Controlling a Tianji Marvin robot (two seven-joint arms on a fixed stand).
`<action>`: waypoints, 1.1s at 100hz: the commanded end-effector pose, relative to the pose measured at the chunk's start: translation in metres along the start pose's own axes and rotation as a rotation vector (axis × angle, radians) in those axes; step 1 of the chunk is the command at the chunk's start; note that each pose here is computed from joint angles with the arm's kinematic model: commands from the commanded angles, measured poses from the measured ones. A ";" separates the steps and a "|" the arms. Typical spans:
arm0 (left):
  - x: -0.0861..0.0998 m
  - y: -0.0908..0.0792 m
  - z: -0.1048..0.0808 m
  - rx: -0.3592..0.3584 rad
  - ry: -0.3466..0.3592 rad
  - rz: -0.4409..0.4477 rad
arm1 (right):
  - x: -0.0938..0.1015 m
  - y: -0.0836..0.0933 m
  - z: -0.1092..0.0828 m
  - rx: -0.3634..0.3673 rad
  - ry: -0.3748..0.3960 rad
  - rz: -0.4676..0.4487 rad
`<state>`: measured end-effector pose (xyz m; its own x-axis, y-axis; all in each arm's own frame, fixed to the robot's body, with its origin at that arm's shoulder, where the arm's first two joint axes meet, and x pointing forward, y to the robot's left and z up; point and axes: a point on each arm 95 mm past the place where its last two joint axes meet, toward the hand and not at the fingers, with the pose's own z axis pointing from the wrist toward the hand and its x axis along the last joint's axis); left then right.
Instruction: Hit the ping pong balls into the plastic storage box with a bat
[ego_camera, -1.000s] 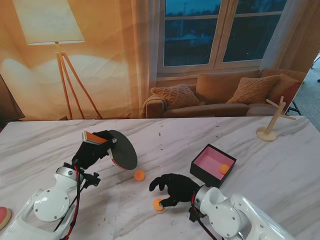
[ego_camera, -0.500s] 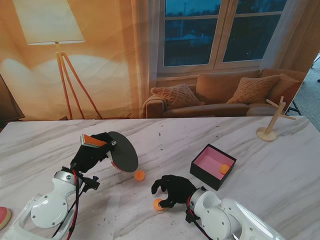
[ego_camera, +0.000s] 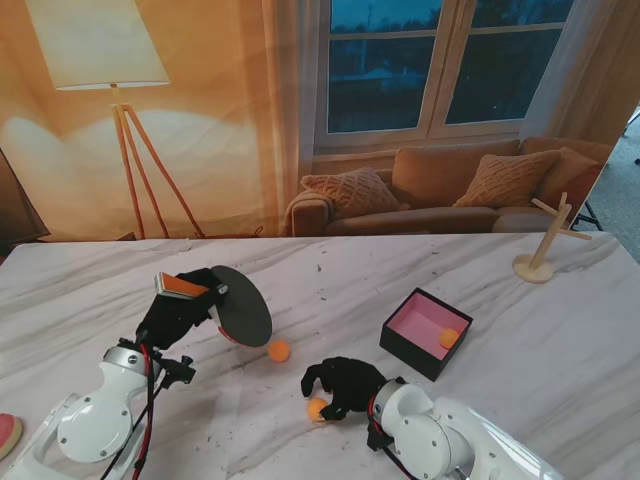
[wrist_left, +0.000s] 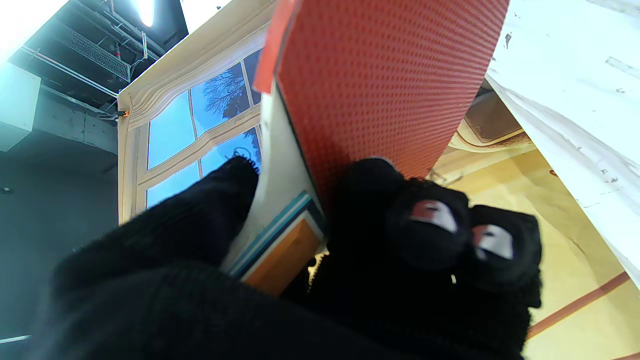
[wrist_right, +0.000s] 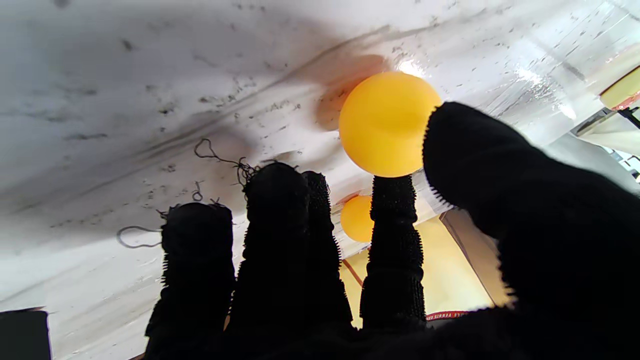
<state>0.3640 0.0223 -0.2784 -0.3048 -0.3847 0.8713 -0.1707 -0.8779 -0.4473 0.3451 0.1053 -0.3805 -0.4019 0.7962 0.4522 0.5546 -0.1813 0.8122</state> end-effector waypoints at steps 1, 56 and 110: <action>0.002 0.003 -0.002 -0.005 0.001 -0.007 | 0.001 -0.006 -0.001 0.029 -0.006 0.002; 0.009 0.001 -0.016 0.005 0.024 0.006 | 0.006 -0.011 0.000 0.089 -0.030 0.000; 0.008 0.001 -0.007 -0.001 0.017 0.003 | 0.006 -0.004 0.004 -0.049 0.032 -0.062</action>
<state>0.3543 0.0220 -0.2721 -0.3251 -0.3862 0.8633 -0.1588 -0.8776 -0.4524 0.3456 0.1113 -0.3834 -0.4568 0.7894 0.4102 0.5001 -0.1535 0.8522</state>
